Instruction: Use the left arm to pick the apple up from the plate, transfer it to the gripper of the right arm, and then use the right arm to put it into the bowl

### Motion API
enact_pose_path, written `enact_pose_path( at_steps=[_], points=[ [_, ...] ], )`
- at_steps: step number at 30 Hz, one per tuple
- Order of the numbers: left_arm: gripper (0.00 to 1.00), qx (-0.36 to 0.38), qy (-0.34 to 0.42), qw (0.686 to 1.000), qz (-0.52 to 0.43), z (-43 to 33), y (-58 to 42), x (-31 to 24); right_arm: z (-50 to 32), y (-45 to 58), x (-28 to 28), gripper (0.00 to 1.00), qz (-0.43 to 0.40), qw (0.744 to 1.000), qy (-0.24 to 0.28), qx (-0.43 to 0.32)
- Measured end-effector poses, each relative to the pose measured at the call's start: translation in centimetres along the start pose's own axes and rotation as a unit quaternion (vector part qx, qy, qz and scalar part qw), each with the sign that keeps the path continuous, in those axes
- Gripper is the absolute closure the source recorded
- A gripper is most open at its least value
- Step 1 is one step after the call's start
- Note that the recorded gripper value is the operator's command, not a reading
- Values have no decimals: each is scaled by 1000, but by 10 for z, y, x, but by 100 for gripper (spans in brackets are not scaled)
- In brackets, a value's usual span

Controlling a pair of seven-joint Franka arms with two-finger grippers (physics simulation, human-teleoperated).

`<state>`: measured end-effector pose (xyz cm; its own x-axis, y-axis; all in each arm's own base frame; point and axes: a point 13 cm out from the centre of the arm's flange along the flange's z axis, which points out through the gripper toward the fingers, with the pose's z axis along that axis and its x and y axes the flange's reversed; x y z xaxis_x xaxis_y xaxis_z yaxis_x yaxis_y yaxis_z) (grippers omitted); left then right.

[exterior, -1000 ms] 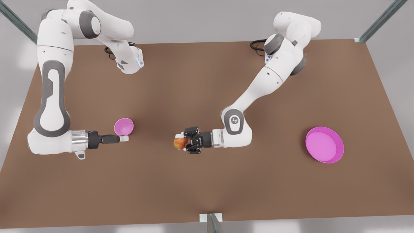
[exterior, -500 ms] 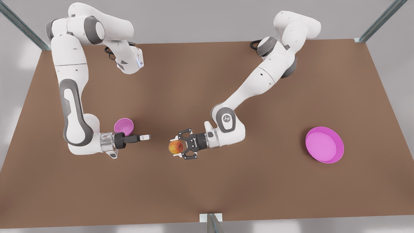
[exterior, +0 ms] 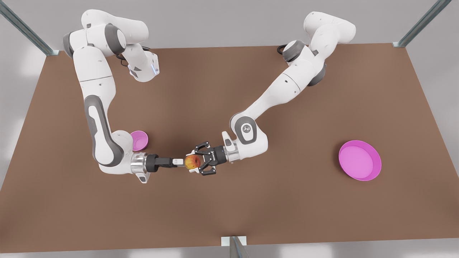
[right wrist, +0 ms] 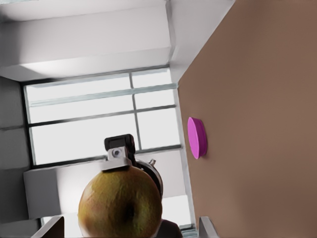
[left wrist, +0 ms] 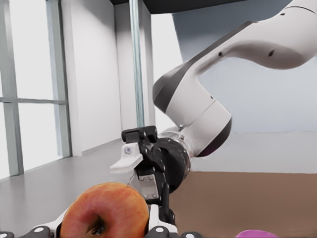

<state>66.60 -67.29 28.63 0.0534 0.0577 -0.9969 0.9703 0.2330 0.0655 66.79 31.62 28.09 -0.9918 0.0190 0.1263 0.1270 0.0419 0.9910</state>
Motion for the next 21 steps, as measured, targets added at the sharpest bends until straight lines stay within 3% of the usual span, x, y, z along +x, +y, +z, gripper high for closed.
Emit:
enact_pose_path(
  at_steps=[13, 14, 16, 20, 21],
  points=[
    [31, 0, 5, 998, 60, 3, -4, 6, 46, 8, 10, 1, -36, 999, 5, -9],
    [31, 0, 5, 998, 64, 3, -4, 6, 48, 7, 10, 14, -38, 999, 4, -8],
    [31, -1, 6, 998, 70, 2, -4, 6, 51, 7, 10, 27, -42, 999, 1, -6],
    [26, -1, 6, 997, 79, 2, -4, 6, 52, 6, 6, 27, -50, 999, -6, -2],
    [16, -1, 6, 997, 81, 2, -4, 6, 51, 6, 5, 27, -51, 999, -7, -1]
  ],
)
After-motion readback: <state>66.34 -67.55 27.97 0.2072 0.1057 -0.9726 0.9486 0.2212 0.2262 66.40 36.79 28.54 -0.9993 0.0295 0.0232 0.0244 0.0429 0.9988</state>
